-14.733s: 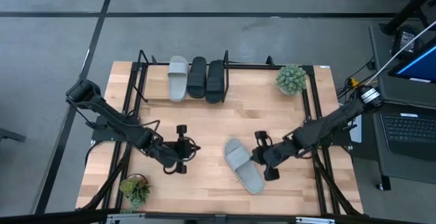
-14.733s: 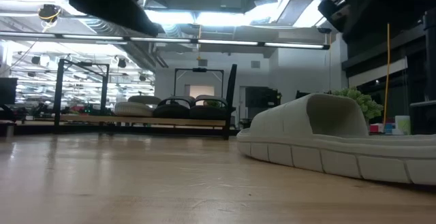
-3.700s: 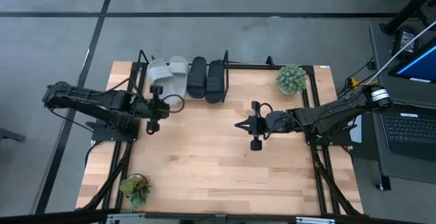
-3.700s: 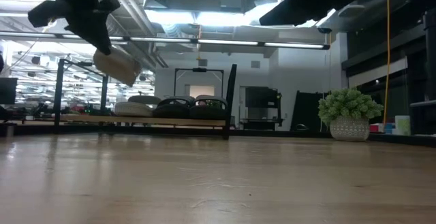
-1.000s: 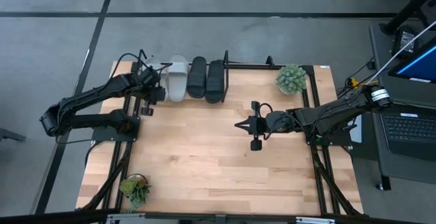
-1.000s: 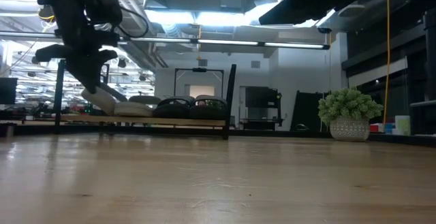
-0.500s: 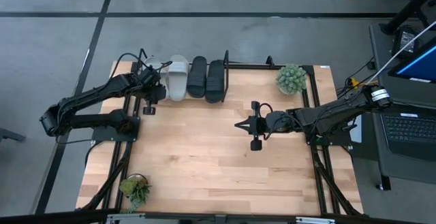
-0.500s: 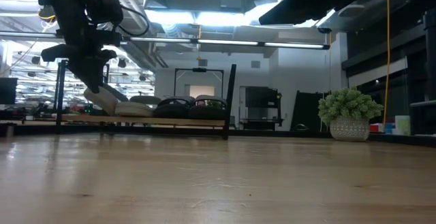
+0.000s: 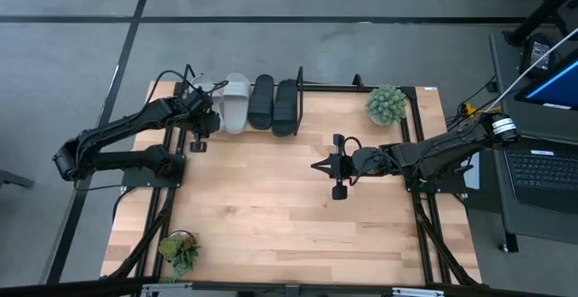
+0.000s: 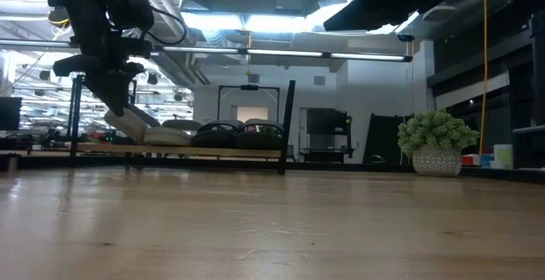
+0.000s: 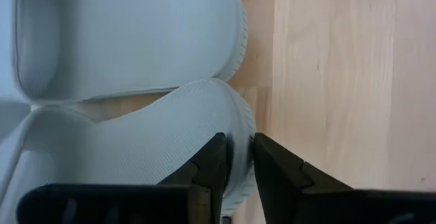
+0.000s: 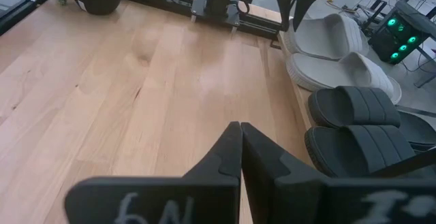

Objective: Pick and place slides into the shelf
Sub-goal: Put the gray slides on the shelf

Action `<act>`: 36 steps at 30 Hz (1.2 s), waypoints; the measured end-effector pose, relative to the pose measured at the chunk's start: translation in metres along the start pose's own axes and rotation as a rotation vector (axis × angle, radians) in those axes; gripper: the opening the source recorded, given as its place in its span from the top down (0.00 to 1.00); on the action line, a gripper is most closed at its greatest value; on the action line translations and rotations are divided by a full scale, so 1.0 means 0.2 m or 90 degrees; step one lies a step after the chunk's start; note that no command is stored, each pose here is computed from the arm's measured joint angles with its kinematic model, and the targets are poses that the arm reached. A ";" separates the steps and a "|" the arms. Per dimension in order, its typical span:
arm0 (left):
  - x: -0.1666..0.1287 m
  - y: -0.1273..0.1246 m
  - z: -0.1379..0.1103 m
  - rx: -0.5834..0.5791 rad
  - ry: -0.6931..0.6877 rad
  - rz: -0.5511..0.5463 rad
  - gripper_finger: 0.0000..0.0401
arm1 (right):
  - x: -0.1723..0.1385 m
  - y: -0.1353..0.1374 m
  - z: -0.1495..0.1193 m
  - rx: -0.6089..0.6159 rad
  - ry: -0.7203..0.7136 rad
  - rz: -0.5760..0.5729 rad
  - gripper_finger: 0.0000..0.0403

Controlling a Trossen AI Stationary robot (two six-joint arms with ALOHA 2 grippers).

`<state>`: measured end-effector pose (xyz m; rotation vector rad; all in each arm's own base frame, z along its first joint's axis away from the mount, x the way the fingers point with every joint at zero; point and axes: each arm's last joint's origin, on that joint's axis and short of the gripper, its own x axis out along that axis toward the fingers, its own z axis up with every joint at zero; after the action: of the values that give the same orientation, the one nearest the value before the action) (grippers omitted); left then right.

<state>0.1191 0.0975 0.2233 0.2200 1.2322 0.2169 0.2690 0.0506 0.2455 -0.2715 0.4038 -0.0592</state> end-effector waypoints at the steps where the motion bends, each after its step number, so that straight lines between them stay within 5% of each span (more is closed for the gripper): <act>1: 0.00 0.00 0.00 -0.013 0.000 0.000 0.83 | 0.00 0.00 0.00 0.000 0.000 0.000 0.98; 9: 0.00 0.00 0.00 -0.032 -0.001 0.000 0.80 | 0.00 0.00 0.00 0.000 0.000 0.000 0.98; 21: 0.00 0.01 0.01 -0.024 -0.009 0.007 0.57 | 0.00 0.00 0.00 0.002 0.000 0.000 0.98; 36: -0.18 0.05 0.13 -0.003 -0.084 0.091 0.56 | 0.00 0.00 0.00 0.002 0.000 0.000 0.98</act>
<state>0.1317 0.0948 0.2676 0.3137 1.0858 0.3238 0.2690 0.0506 0.2456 -0.2681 0.4040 -0.0594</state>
